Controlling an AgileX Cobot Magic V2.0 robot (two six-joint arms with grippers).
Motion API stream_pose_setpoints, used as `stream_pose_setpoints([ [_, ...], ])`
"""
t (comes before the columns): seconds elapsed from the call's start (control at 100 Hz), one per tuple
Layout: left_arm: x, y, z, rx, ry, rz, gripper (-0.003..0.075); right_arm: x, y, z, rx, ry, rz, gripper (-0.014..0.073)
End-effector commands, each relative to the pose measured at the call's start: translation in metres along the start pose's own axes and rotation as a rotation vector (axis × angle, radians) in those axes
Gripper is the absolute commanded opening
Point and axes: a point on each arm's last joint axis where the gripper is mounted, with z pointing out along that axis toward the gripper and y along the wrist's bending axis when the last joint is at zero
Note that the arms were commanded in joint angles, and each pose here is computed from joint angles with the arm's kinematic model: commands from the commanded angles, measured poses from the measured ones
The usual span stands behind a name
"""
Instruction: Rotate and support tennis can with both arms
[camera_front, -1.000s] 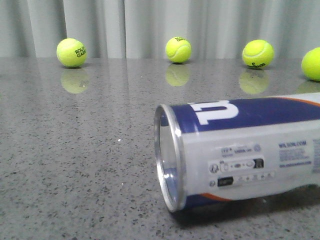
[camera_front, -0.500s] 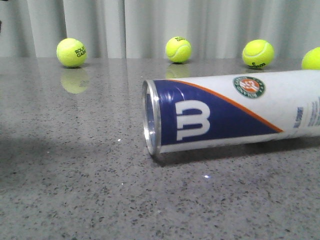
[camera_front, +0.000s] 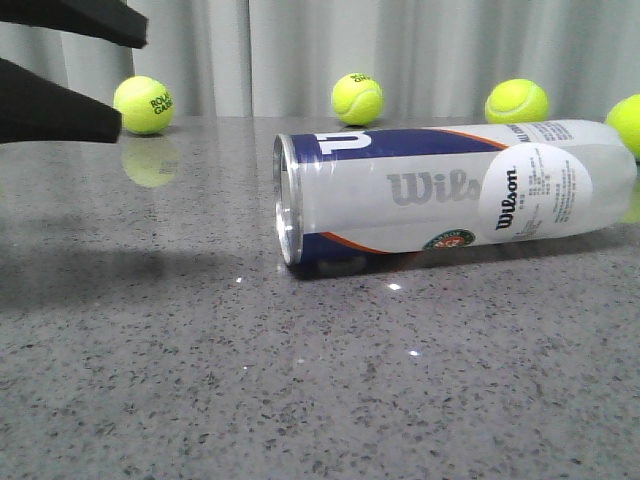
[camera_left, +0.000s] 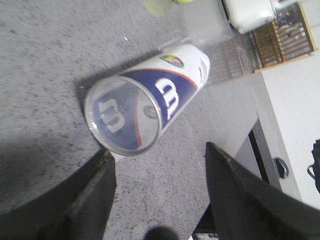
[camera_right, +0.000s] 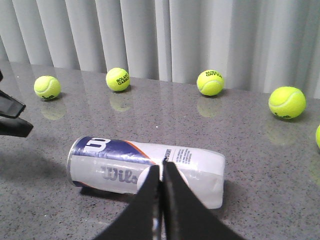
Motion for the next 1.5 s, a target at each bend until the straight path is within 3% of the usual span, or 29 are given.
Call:
stream_pose_setpoints([
  [0.0,-0.012,-0.015,0.013,0.099,-0.008,-0.005,0.0391,-0.013,0.0,-0.001,0.009,-0.083,-0.01,-0.0062],
  [0.31,-0.028,-0.003,0.082,0.158,0.07,-0.128,0.0377,-0.013,0.0,-0.001,0.009,-0.083,-0.01,-0.0062],
  [0.41,-0.034,-0.005,0.099,0.232,0.083,-0.126,0.0292,-0.013,0.0,-0.001,0.009,-0.083,-0.01,-0.0062],
  [0.6,-0.043,0.004,0.112,0.248,0.047,-0.192,-0.002,-0.013,0.0,-0.001,0.009,-0.082,-0.01,-0.0062],
  [0.83,-0.042,-0.001,0.11,0.278,0.053,-0.149,-0.0019,-0.013,0.0,-0.001,0.009,-0.082,-0.01,-0.0062],
  [1.01,-0.044,-0.023,0.096,0.302,0.036,-0.023,-0.0019,-0.013,0.0,-0.001,0.009,-0.082,-0.01,-0.0062],
  [1.23,-0.059,-0.077,0.066,0.257,0.025,0.273,-0.0019,-0.013,0.0,-0.001,0.009,-0.082,-0.01,-0.0062],
  [1.49,-0.083,-0.123,0.031,-0.043,0.126,0.547,-0.0019,-0.013,0.0,-0.001,0.009,-0.082,-0.01,-0.0062],
])
